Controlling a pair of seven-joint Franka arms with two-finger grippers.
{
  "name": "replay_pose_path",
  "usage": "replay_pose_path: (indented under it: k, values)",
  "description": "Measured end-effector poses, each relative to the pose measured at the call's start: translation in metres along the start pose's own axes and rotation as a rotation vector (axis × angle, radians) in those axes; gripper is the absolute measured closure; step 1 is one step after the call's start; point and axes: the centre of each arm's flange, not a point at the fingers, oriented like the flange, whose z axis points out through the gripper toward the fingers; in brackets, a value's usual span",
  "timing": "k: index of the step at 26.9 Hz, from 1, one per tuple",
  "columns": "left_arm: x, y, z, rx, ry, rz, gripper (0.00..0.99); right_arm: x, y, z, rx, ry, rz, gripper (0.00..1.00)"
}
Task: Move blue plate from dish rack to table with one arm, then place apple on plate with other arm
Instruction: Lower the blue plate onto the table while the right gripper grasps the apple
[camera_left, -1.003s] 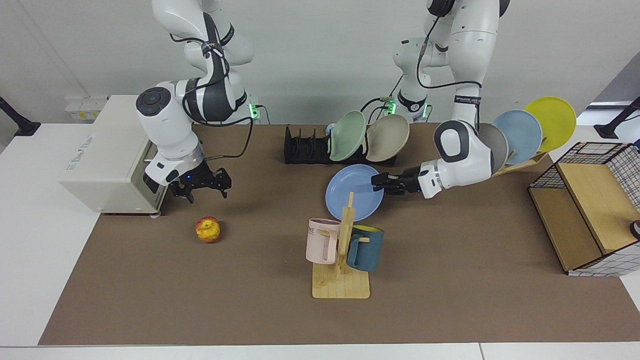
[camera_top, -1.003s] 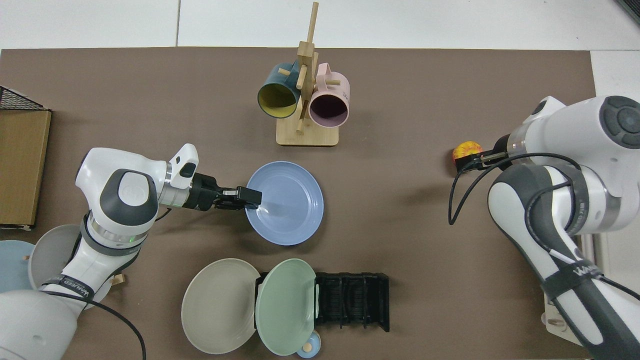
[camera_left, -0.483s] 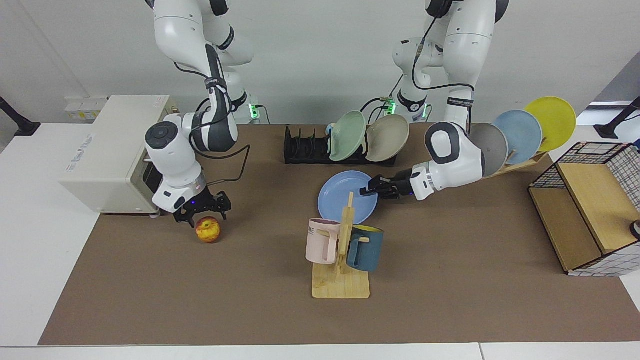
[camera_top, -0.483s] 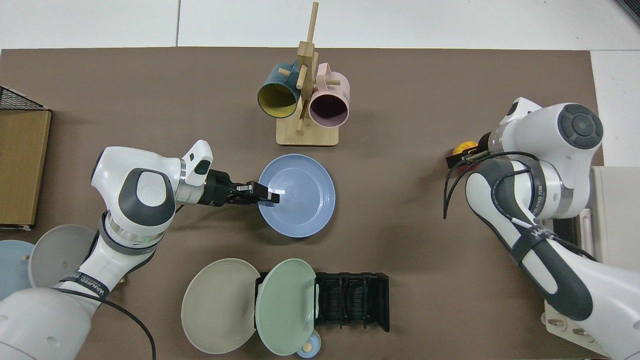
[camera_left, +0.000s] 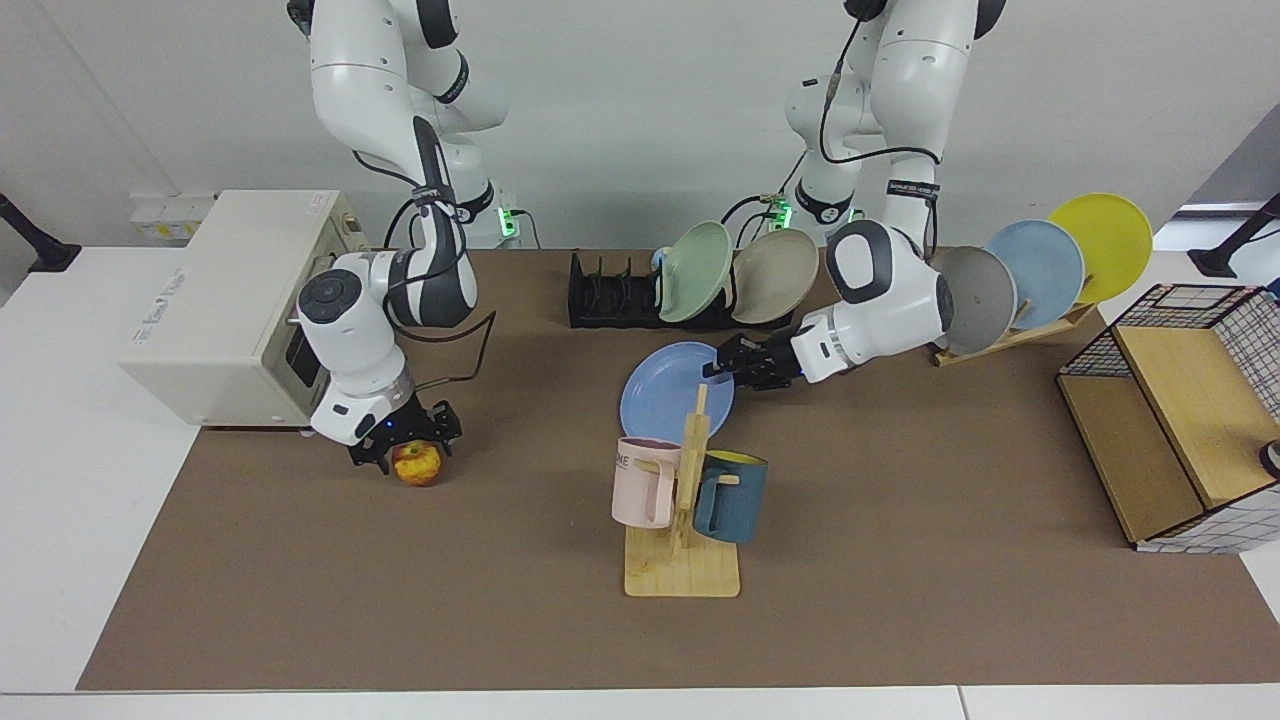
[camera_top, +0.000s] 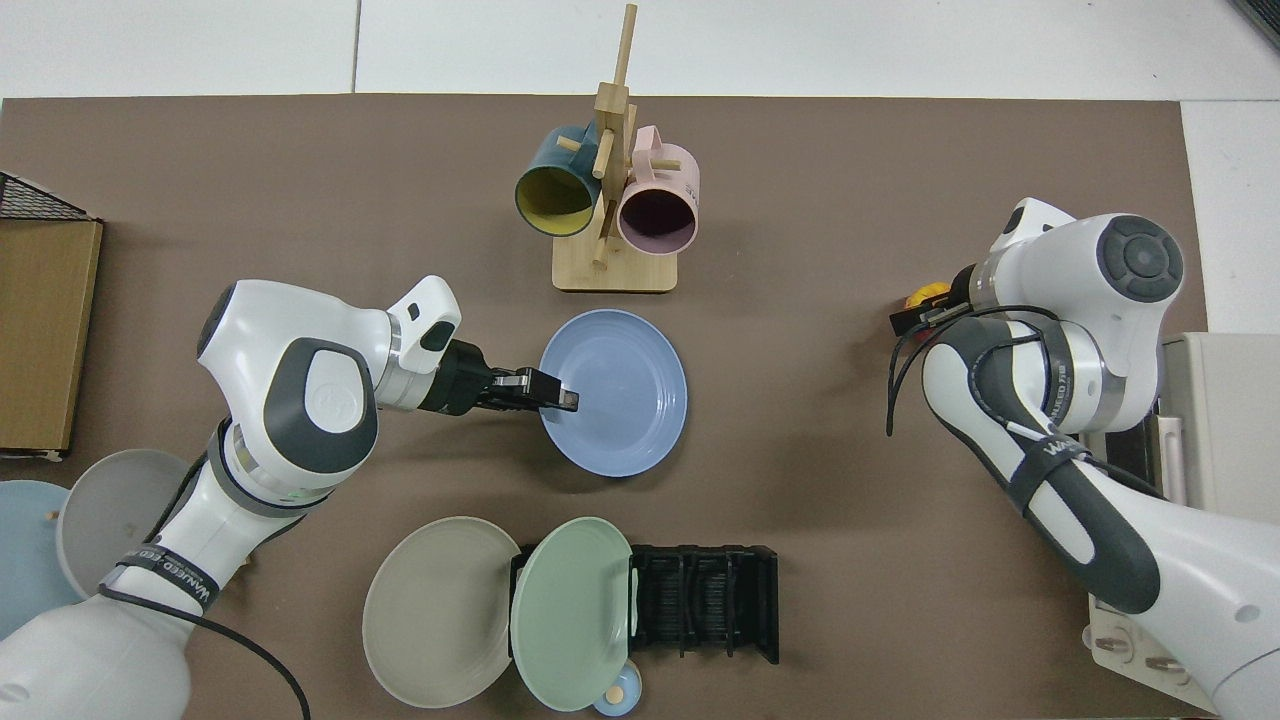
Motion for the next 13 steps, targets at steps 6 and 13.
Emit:
replay_pose_path:
  k: [6,13]
  values:
    - [-0.006,0.022,0.002,0.117,-0.029,0.017,0.511,0.004,0.003,0.002,-0.004,0.006,-0.005,0.06]
    - [-0.008,0.036,0.010,0.168,-0.020,0.036,0.533,0.007,0.004,0.001,-0.005,0.011,-0.006,0.31]
